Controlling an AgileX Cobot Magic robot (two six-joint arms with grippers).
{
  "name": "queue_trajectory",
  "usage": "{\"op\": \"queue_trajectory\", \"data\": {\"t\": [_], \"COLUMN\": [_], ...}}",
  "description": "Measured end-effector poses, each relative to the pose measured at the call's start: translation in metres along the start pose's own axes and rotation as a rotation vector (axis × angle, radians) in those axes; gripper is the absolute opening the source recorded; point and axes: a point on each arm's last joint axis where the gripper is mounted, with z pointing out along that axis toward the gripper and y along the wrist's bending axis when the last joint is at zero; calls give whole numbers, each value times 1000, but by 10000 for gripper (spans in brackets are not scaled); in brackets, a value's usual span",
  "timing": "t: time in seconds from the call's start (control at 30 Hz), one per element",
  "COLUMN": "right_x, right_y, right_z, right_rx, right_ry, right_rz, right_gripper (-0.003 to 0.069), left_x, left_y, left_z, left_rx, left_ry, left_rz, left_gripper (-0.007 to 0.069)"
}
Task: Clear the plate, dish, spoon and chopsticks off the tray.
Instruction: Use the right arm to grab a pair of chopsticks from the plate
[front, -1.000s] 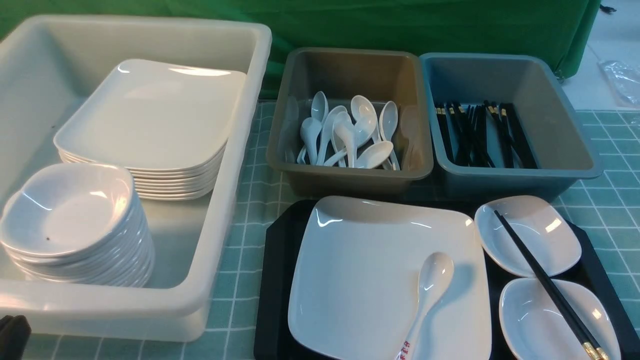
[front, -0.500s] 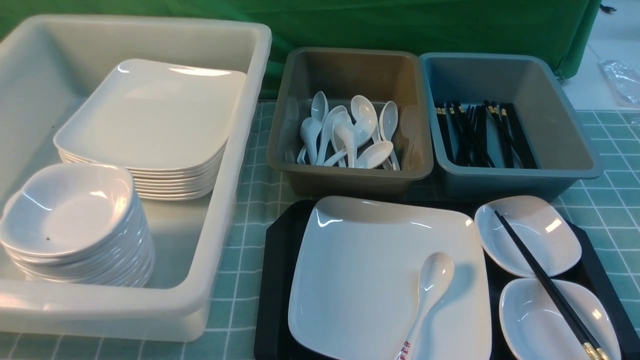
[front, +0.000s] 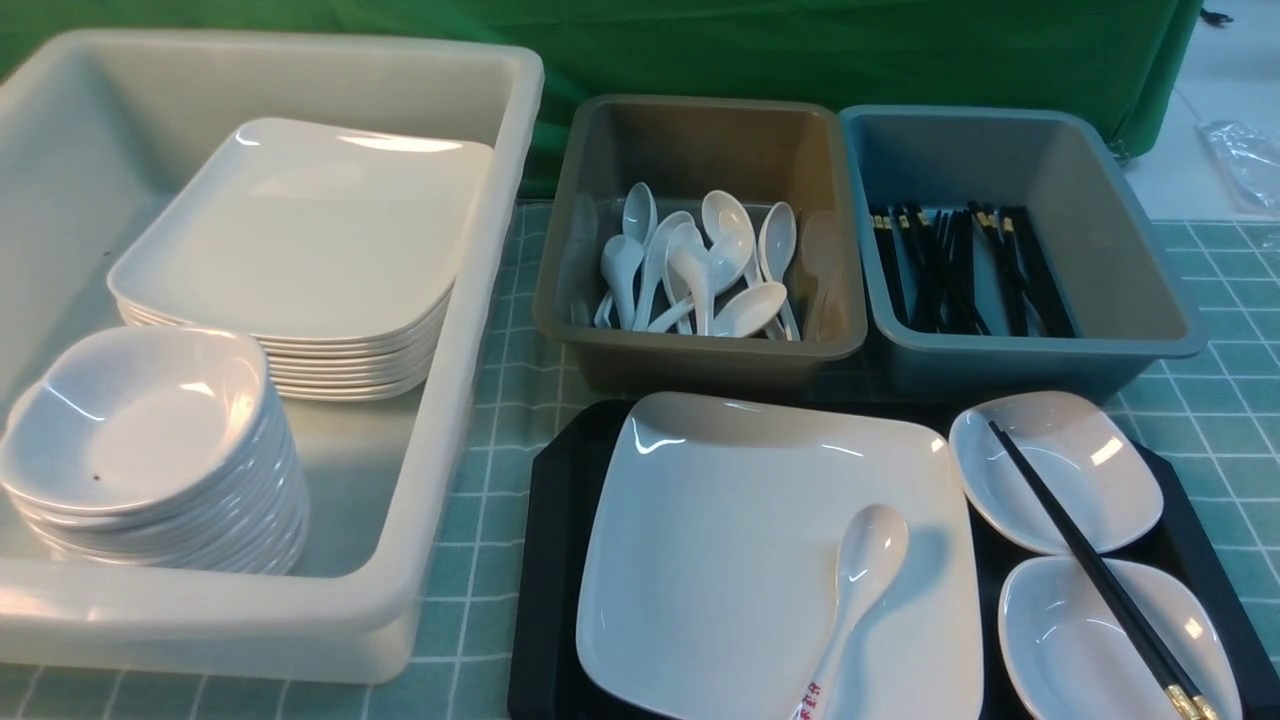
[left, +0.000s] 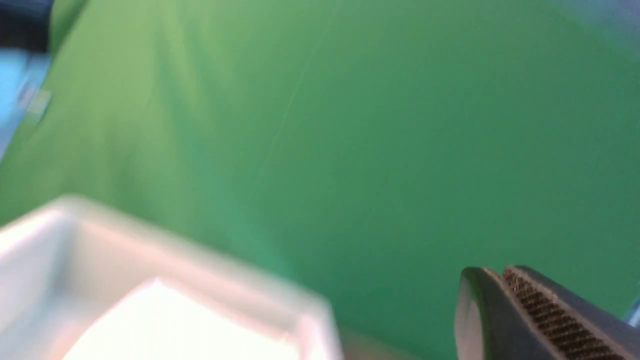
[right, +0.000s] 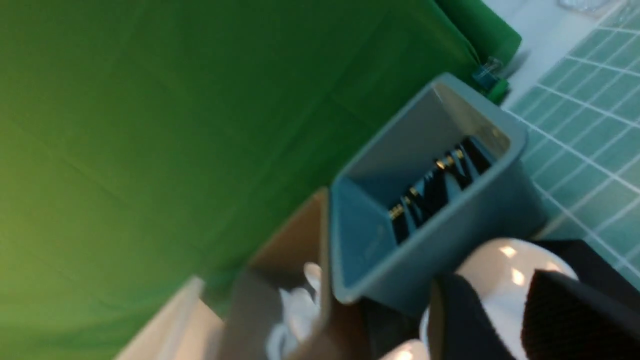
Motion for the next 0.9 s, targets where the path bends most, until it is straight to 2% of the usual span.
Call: {"op": "queue_trajectory", "data": {"t": [0.07, 0.1, 0.17, 0.23, 0.3, 0.33, 0.43, 0.6, 0.67, 0.7, 0.73, 0.77, 0.83, 0.9], "right_x": [-4, -4, -11, -16, -28, -32, -55, -71, -71, -71, -68, -58, -48, -31], "right_y": [2, 2, 6, 15, 36, 42, 80, 106, 109, 109, 106, 99, 91, 77], "right_z": [0, 0, -1, -2, -2, -2, 13, 44, 70, 73, 85, 104, 117, 136], "right_rx": [-20, -24, -61, -74, -60, -71, 7, 131, 231, 235, 283, 337, 376, 434], "right_ry": [-41, -48, -115, -87, 39, 46, 383, 736, 949, 955, 1058, 1172, 1261, 1373], "right_rz": [-3, -4, -3, -35, -163, -174, -415, -606, -699, -702, -739, -752, -759, -763], "right_gripper": [241, 241, 229, 164, 68, 58, 28, 25, 22, 22, 22, 25, 44, 118], "left_x": [-6, -8, -6, 2, 16, 19, 38, 70, 96, 98, 112, 126, 142, 162], "left_y": [-5, -6, -9, -13, -17, -18, -24, -36, -52, -53, -62, -74, -87, -101], "left_z": [16, 19, 44, 67, 89, 94, 119, 136, 135, 134, 133, 129, 124, 118], "left_rx": [-55, -53, -77, -25, 79, 102, 210, 237, 242, 242, 241, 261, 304, 343], "left_ry": [179, 182, 423, 577, 701, 728, 846, 992, 1109, 1119, 1176, 1225, 1289, 1359], "left_rz": [64, 72, 143, 177, 179, 158, 103, 185, 281, 289, 334, 372, 414, 443], "left_gripper": [18, 18, 18, 18, 12, 8, 3, 1, 0, 0, 0, 0, 0, 0]}}
